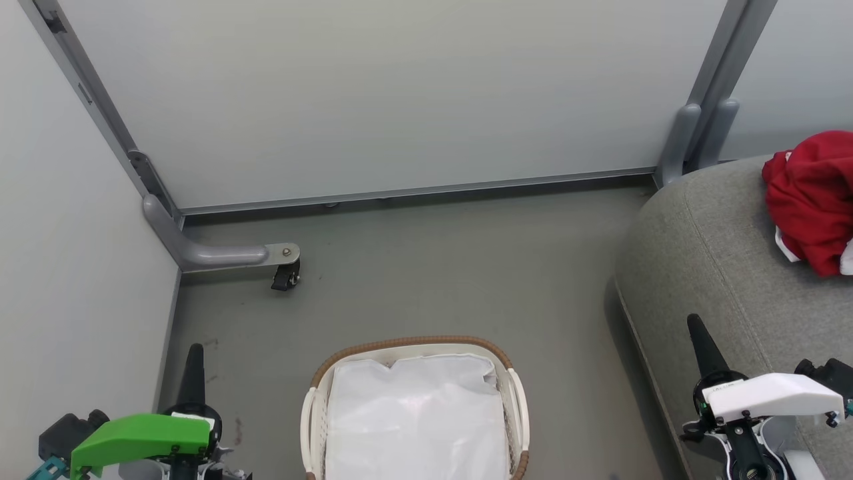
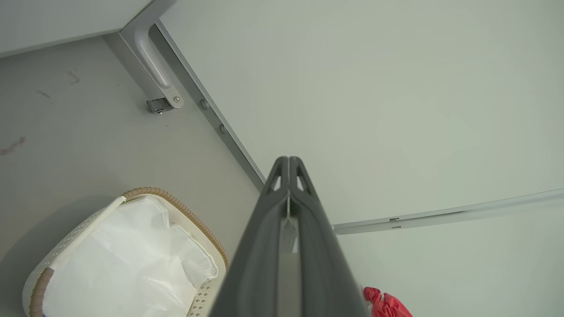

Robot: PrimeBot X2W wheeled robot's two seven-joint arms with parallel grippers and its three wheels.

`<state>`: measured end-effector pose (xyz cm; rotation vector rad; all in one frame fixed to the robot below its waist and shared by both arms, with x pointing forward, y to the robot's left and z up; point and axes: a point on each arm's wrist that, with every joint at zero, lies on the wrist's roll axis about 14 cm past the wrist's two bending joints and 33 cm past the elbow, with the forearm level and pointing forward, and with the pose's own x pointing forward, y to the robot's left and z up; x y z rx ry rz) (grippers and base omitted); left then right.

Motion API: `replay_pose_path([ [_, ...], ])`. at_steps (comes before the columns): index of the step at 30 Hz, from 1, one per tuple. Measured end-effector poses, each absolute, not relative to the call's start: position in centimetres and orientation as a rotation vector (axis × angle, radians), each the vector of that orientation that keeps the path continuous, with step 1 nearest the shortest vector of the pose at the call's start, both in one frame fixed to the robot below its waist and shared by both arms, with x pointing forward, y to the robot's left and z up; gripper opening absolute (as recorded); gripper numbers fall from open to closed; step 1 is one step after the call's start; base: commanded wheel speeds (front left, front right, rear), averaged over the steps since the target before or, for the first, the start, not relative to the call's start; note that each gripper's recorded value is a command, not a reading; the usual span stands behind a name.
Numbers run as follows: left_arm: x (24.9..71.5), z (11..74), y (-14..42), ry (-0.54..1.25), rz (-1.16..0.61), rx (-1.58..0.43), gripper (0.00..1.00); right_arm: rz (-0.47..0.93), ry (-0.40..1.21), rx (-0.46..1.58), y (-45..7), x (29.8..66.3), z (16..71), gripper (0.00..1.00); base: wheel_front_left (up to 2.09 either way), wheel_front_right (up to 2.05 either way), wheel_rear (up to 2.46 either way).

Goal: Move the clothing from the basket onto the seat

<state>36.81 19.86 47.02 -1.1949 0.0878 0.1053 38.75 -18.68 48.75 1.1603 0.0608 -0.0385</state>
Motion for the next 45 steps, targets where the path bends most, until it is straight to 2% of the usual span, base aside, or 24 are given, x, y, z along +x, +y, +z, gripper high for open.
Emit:
replay_pose_path([
  [45,38.4,49.7,19.9,0.028,0.03,-1.525,0.0,-0.016,0.019,1.521,-19.7,38.7,50.1,0.0,0.0,0.0,0.0],
])
